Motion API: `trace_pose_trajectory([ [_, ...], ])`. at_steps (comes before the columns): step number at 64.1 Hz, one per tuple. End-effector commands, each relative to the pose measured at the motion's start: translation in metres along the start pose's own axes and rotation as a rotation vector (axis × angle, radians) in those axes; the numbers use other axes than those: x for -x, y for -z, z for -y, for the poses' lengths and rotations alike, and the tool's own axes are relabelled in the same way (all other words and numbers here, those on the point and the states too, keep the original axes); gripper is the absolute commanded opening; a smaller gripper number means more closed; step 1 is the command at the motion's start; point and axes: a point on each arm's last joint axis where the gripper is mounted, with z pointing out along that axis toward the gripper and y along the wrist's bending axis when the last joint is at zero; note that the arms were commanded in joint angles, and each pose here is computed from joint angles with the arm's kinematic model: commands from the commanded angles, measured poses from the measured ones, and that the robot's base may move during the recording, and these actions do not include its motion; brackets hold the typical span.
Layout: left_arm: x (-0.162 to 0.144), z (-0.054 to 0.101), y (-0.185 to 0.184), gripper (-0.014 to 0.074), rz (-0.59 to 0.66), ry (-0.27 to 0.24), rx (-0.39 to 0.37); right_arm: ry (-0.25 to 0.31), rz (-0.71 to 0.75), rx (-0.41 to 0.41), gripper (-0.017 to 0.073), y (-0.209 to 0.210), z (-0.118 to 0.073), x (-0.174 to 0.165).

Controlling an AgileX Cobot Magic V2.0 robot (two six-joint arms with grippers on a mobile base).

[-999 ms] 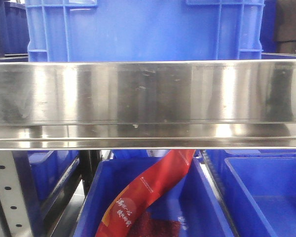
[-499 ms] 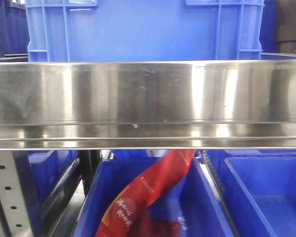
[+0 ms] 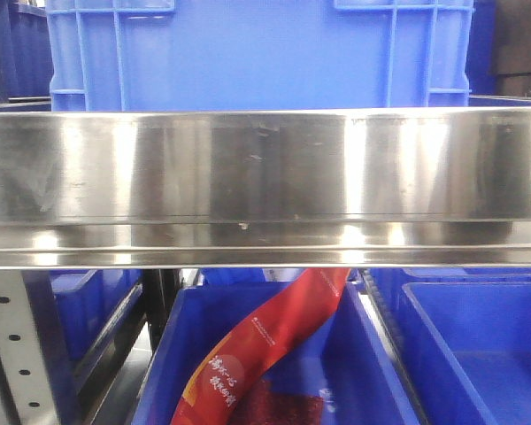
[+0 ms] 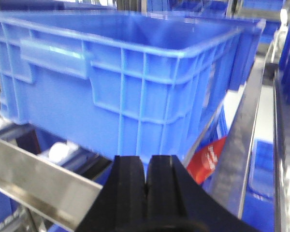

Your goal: Grab block from conveyor and place in blue bin

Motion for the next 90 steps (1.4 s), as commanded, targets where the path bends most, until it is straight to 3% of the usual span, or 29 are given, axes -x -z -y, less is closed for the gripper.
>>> trace_pose_trajectory([
  [1,0.003,0.0,0.002,-0.0111,0.04,0.017,-0.003,0.018,0.045,-0.004,-0.0162,0.001,0.0,0.003],
  [41,0.004,0.0,0.002,-0.0111,0.059,0.017,-0.001,0.018,0.045,-0.004,-0.0162,0.001,0.0,0.003],
  [45,0.002,-0.001,0.004,-0.0111,0.063,-0.01,0.008,0.018,0.045,-0.004,-0.0162,0.001,0.0,0.003],
  [49,-0.002,-0.003,0.009,-0.0111,0.07,-0.044,0.038,0.018,0.045,-0.004,-0.0162,0.001,0.0,0.003],
  [55,-0.014,-0.008,0.019,-0.0111,0.084,-0.042,0.096,0.018,0.045,-0.004,-0.0162,0.001,0.0,0.003],
  [74,-0.086,-0.021,0.052,-0.0111,0.127,-0.042,0.389,0.018,0.045,-0.004,-0.0162,0.001,0.0,0.003],
  [90,-0.127,-0.027,0.05,-0.0111,0.143,-0.043,0.494,0.018,0.046,-0.004,-0.0162,0.001,0.0,0.003],
])
